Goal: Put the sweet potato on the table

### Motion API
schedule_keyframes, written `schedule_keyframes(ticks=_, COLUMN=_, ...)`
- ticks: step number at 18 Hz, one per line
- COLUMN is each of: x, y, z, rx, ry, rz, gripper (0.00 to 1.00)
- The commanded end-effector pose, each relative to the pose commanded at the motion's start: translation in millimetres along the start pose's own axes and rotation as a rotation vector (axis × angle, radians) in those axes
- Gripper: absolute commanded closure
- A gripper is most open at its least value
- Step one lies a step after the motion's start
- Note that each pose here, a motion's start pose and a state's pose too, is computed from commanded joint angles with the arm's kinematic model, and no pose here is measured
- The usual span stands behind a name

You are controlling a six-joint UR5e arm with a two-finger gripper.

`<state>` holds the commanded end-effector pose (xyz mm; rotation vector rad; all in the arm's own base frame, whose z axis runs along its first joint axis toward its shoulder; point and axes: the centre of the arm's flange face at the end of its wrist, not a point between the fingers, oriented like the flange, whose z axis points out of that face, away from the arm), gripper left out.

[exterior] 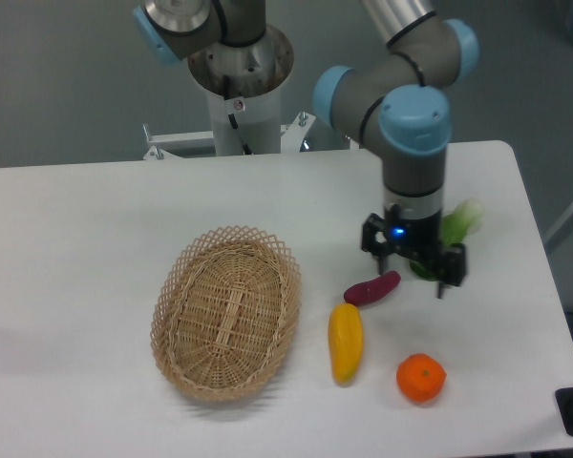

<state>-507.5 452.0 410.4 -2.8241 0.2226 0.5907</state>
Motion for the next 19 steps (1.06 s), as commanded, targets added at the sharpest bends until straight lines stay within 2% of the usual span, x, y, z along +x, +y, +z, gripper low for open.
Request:
schedule_keyframes(ticks=3, x=-25.1, y=1.6, z=-17.6, rx=-0.017, ry=-0.009, rz=0.015, gripper=0.0)
schedule_keyframes(ticks=7, x=-47.7, y=26.5, z=-46.2, rx=-0.063, ry=0.041, rz=0.123, gripper=0.0)
schedule_keyframes(ticks=11, x=-52.2, y=80.8, z=-73.1, rx=-0.121, ry=0.114, rz=0.221, gripper=0.0)
schedule_keyframes(ticks=16, x=-53.6, y=115.6, z=-67.1, rx=-0.132, ry=0.191, rz=0.341, gripper=0.0)
schedule_keyframes(ticks=19, x=-47.3, y=126.8, z=-75.4, rx=-0.132, ry=0.184, rz=0.331, gripper=0.0)
